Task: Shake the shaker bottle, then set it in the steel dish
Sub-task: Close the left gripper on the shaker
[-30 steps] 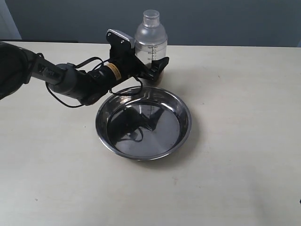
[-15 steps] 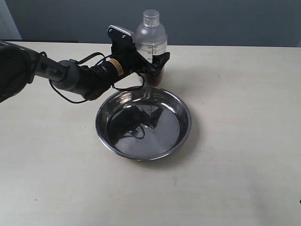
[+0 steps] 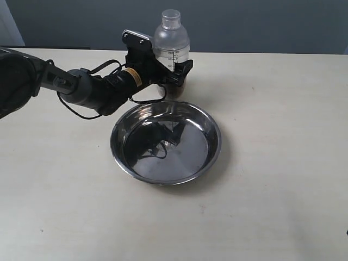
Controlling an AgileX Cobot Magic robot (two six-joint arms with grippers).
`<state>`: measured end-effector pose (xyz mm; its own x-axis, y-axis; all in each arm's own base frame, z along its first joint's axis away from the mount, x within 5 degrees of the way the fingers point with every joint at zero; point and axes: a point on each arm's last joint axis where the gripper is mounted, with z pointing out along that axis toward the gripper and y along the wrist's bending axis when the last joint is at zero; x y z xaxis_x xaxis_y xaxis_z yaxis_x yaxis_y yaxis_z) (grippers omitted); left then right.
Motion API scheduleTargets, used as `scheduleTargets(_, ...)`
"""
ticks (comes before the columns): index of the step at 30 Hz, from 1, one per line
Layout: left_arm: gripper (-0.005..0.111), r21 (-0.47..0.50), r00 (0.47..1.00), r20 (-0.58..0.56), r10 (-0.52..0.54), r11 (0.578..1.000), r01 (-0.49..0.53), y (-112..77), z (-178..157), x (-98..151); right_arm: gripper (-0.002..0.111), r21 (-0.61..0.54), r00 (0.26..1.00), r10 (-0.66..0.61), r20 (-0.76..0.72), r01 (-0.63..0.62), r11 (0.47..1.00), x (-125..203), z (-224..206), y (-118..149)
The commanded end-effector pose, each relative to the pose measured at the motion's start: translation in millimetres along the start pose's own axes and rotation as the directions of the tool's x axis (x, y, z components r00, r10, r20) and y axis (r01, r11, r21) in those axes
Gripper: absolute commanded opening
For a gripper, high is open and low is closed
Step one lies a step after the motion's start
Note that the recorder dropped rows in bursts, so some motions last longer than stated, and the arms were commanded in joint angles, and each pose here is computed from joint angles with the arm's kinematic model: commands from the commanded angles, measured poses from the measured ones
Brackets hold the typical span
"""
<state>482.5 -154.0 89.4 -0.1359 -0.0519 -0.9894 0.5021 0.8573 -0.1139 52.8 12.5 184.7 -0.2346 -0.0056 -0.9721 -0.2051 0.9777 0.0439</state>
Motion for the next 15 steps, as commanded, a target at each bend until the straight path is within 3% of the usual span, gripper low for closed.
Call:
scheduleTargets(1, 0.097, -0.001, 1.0, 0.0, -0.015, 1.0, 0.015, -5.1, 1.9, 0.6, -0.001, -0.002, 1.0, -0.005, 0.016, 0.005, 1.0, -0.9, -0.2, 0.1)
scheduleTargets(5, 0.066, 0.018, 1.0, -0.006, -0.003, 1.0, 0.003, -10.8, 3.0, 1.5, -0.001, -0.002, 1.0, -0.005, 0.016, 0.005, 1.0, -0.9, -0.2, 0.1)
scheduleTargets(6, 0.038, 0.048, 1.0, -0.012, 0.019, 0.999, -0.018, -13.8, 2.9, 2.1, -0.001, -0.002, 1.0, -0.005, 0.016, 0.005, 1.0, -0.9, -0.2, 0.1)
scheduleTargets(7, 0.025, 0.062, 1.0, -0.018, 0.017, 0.998, -0.016, -15.1, 2.9, 2.7, -0.001, -0.002, 1.0, -0.005, 0.016, 0.005, 1.0, -0.9, -0.2, 0.1)
scheduleTargets(8, 0.001, 0.085, 1.0, -0.026, 0.008, 0.996, -0.006, -17.2, 2.7, 3.4, -0.001, -0.002, 1.0, -0.005, 0.016, 0.005, 1.0, -0.9, -0.2, 0.1)
scheduleTargets(15, 0.001, 0.104, 0.985, -0.063, -0.162, 0.98, 0.168, -19.8, 2.3, 4.2, -0.001, -0.002, 1.0, -0.005, 0.016, 0.005, 1.0, -0.9, -0.2, 0.1)
